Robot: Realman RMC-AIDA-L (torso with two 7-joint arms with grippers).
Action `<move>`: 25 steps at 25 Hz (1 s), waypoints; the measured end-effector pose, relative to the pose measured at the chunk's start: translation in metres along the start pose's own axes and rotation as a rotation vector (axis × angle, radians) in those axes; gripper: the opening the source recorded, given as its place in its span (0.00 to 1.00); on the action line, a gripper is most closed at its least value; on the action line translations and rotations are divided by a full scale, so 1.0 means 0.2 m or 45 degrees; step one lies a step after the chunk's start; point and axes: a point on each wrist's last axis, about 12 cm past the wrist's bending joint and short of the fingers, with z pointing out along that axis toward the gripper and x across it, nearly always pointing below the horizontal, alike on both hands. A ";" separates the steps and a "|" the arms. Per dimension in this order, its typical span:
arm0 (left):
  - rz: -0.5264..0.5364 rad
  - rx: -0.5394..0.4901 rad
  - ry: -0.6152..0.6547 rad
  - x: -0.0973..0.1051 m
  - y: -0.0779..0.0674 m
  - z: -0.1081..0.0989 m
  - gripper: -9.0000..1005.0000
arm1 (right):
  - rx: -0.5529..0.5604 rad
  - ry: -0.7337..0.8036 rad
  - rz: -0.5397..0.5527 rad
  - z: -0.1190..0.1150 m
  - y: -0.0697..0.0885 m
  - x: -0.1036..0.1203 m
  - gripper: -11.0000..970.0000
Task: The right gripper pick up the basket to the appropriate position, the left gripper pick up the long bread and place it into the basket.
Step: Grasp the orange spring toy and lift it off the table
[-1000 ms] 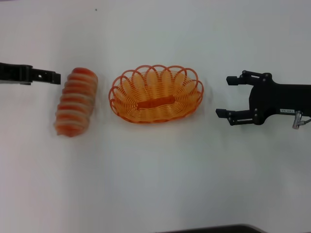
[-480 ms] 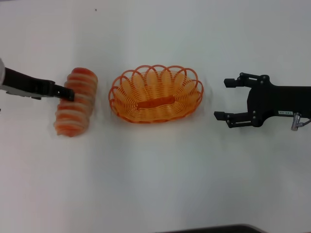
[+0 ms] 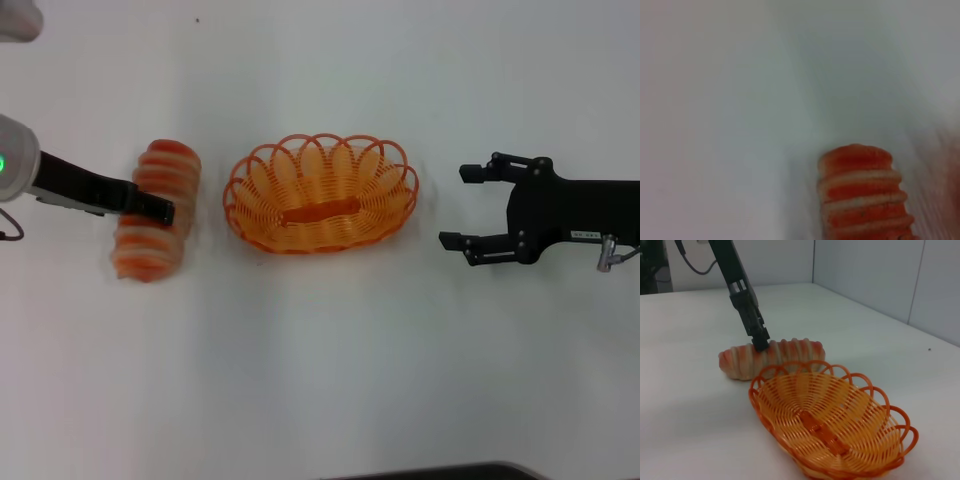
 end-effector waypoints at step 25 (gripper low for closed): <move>-0.014 0.032 0.083 0.02 -0.05 0.06 0.93 | 0.005 0.014 0.001 0.00 0.00 0.01 0.95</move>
